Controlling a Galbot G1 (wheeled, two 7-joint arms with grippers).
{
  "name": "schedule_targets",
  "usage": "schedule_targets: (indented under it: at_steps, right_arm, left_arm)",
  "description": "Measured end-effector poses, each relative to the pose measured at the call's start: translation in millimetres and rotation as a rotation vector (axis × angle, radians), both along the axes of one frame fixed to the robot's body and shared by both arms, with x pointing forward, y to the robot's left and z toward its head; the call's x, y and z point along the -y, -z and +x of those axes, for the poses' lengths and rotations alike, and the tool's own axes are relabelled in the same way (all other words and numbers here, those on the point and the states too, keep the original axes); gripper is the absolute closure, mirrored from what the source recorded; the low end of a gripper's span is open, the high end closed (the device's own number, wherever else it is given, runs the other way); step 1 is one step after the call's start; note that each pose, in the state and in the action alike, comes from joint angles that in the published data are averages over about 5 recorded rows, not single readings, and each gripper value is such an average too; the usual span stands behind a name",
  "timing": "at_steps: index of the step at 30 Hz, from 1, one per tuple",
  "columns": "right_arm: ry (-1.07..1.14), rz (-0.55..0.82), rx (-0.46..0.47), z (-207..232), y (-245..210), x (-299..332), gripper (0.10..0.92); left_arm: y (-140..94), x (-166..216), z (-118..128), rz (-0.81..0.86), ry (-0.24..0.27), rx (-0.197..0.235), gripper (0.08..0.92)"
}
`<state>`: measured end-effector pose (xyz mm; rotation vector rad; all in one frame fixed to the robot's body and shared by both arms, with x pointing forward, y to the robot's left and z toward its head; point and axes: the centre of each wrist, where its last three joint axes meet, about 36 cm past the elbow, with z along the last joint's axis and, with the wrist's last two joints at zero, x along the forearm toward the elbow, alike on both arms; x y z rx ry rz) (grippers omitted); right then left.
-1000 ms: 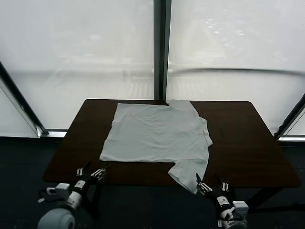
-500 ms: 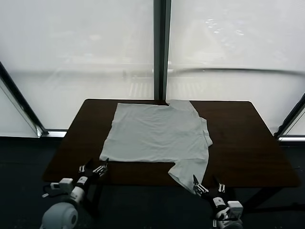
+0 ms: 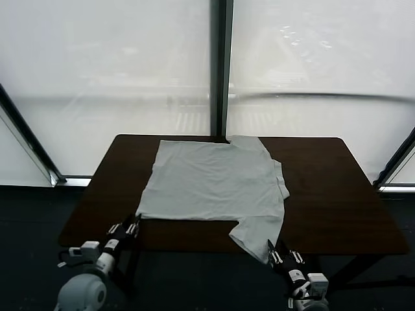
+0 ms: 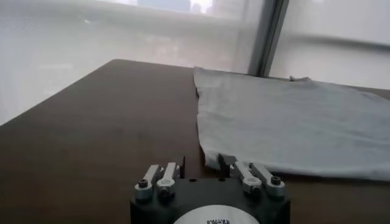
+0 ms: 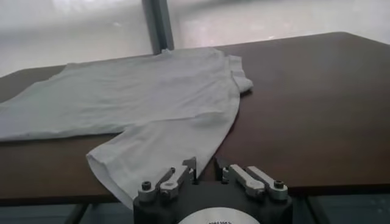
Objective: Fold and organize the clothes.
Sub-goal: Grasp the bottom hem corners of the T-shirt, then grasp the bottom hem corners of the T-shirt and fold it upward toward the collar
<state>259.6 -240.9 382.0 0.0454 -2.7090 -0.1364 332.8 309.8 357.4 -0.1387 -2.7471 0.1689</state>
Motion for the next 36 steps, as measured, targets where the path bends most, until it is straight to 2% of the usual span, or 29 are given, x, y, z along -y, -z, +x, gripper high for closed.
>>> schedule_targets:
  at_steps: [14,25,31,36]
  right_arm:
    - [-0.016,-0.045,0.042,-36,-39,19,0.882]
    - [-0.023,-0.031,0.011,-58,-52,18,0.882]
    - [-0.008,0.008,0.052,-42,-57,25,0.882]
    - [-0.008,0.015,0.099,-18,-54,30,0.882]
  left_arm:
    - [-22,-8,-32,0.059,0.018,0.010,0.850]
    - [-34,-8,-79,0.097,0.030,-0.033,0.850]
    - [-44,-3,-81,0.091,0.028,-0.015,0.850]
    - [-50,-2,-69,0.100,0.039,0.011,0.850]
